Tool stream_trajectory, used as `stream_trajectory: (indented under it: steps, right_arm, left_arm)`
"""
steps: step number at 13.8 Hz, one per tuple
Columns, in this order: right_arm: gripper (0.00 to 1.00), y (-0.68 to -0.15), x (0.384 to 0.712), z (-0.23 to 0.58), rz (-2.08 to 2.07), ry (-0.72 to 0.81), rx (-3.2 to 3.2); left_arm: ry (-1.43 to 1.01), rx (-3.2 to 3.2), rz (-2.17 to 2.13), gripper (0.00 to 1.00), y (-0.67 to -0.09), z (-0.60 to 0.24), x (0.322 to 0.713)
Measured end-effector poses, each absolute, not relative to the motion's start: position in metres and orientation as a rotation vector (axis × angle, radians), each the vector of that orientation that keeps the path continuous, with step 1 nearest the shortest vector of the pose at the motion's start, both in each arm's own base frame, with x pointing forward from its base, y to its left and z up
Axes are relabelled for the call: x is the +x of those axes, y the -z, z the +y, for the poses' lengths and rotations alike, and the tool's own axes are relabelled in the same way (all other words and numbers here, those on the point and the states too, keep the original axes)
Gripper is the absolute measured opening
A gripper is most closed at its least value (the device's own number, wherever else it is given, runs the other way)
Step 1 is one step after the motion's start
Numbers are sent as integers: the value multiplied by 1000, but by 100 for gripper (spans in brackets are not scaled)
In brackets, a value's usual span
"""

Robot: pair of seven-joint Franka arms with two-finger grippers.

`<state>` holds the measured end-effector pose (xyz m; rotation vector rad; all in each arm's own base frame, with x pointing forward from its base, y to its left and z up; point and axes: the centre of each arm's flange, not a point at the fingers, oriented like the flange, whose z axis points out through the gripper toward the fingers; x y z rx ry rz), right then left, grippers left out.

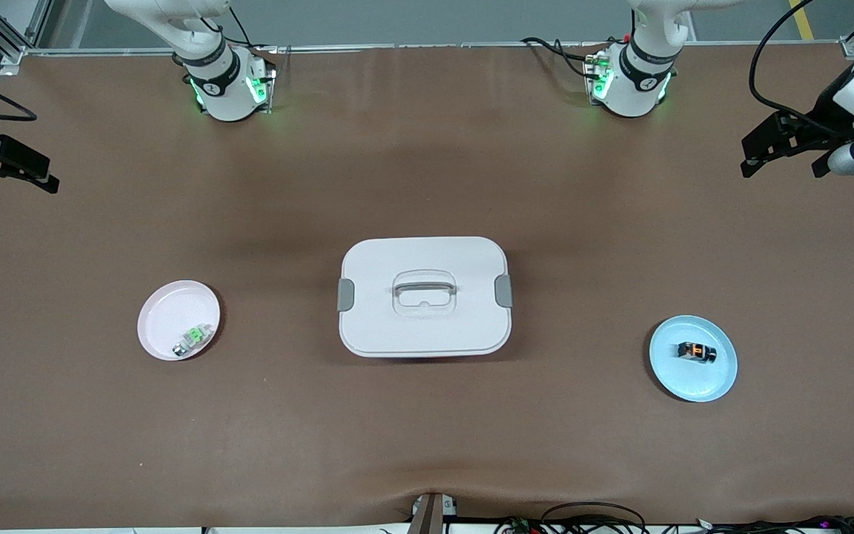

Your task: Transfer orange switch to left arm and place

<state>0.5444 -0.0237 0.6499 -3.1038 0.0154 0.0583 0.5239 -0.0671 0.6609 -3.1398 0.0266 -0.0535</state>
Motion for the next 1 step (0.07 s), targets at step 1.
stream_trajectory:
  steps: [1]
  right_arm:
    - [100, -650, 544, -23, 64, -59, -3100]
  left_arm:
    - [54, -3140, 26, 100, -661, -67, 524]
